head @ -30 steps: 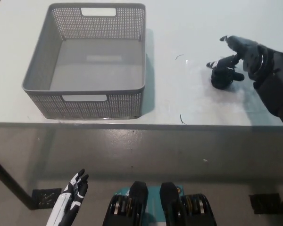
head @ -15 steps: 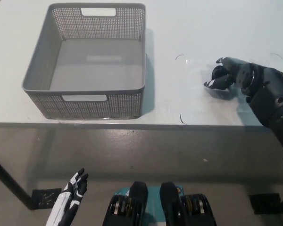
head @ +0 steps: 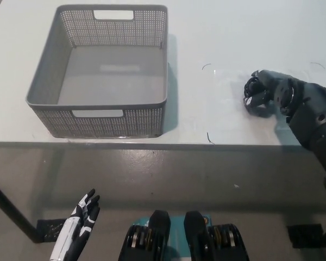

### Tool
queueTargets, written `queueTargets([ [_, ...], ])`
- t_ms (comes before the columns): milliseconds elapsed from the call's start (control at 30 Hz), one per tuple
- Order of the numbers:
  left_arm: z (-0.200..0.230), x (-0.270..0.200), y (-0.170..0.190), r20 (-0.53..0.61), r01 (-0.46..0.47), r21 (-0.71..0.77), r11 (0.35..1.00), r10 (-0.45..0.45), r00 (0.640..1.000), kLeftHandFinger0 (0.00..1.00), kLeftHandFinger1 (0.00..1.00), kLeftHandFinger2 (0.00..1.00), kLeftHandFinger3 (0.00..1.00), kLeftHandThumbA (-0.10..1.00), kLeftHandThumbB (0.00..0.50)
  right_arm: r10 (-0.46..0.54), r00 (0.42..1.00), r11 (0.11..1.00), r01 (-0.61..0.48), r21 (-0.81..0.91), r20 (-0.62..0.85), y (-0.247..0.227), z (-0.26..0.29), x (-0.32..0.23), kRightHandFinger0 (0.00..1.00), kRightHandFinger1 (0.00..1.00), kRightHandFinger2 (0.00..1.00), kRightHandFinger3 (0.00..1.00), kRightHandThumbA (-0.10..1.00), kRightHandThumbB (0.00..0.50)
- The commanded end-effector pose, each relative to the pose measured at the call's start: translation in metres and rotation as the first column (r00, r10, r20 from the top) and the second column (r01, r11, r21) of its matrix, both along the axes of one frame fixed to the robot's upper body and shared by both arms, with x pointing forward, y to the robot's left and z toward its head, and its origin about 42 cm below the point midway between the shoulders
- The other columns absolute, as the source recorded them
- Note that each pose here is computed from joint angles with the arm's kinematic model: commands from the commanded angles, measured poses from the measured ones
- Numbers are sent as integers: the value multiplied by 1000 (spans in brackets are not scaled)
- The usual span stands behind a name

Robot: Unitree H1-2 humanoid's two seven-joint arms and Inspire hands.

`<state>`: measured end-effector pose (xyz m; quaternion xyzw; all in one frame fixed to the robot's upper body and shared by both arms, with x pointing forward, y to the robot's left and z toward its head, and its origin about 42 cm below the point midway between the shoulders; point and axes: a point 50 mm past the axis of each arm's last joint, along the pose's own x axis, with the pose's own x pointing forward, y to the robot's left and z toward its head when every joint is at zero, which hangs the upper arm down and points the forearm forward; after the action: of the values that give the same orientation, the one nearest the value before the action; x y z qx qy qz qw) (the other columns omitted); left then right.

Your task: Use the right hand to pick up a webcam and put it into a container on the left side

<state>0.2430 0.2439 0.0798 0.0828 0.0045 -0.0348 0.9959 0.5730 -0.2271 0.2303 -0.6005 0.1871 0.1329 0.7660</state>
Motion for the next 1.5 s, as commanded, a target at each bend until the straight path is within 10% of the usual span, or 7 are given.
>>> queueTargets([
  [0, 11, 9, 2, 70, -8, 6, 1000, 8, 998, 1000, 1000, 1000, 1000, 873, 79, 3, 998, 1000, -4, 2, 55, -8, 0, 0, 329, 485, 608, 759, -100, 162],
  [33, 11, 10, 2, 70, -6, 7, 1000, 5, 998, 1000, 1000, 1000, 1000, 884, 77, -4, 994, 1000, 2, 22, 108, -10, 2, 1, 25, 178, 359, 472, -100, 166],
  [67, 11, 10, 2, 70, -5, 7, 1000, 5, 998, 1000, 1000, 1000, 1000, 886, 77, -8, 989, 999, 1, 44, 146, -11, 3, 1, 5, 178, 388, 456, -100, 173],
  [133, 11, 10, 2, 68, -7, 4, 1000, 7, 998, 1000, 1000, 1000, 1000, 888, 71, -21, 980, 996, 2, 91, 199, -14, 5, 1, 91, 547, 874, 717, -100, 162],
  [267, 10, 8, 3, 67, -7, 1, 1000, 7, 998, 1000, 1000, 1000, 1000, 882, 29, -36, 967, 988, -4, 153, 253, -16, 4, 0, 99, 624, 968, 870, -100, 197],
  [600, 11, 11, 3, 73, -19, 5, 1000, 19, 997, 1000, 1000, 1000, 1000, 895, 0, -60, 875, 966, -69, 247, 480, -12, 49, 11, 0, 445, 834, 846, -100, 210],
  [1467, -3, 7, 2, 31, 19, 42, 999, -20, 999, 1000, 1000, 1000, 1000, 876, 24, 115, 582, 832, -499, 242, 805, 134, 272, -20, 6, 556, 896, 991, -100, 176],
])
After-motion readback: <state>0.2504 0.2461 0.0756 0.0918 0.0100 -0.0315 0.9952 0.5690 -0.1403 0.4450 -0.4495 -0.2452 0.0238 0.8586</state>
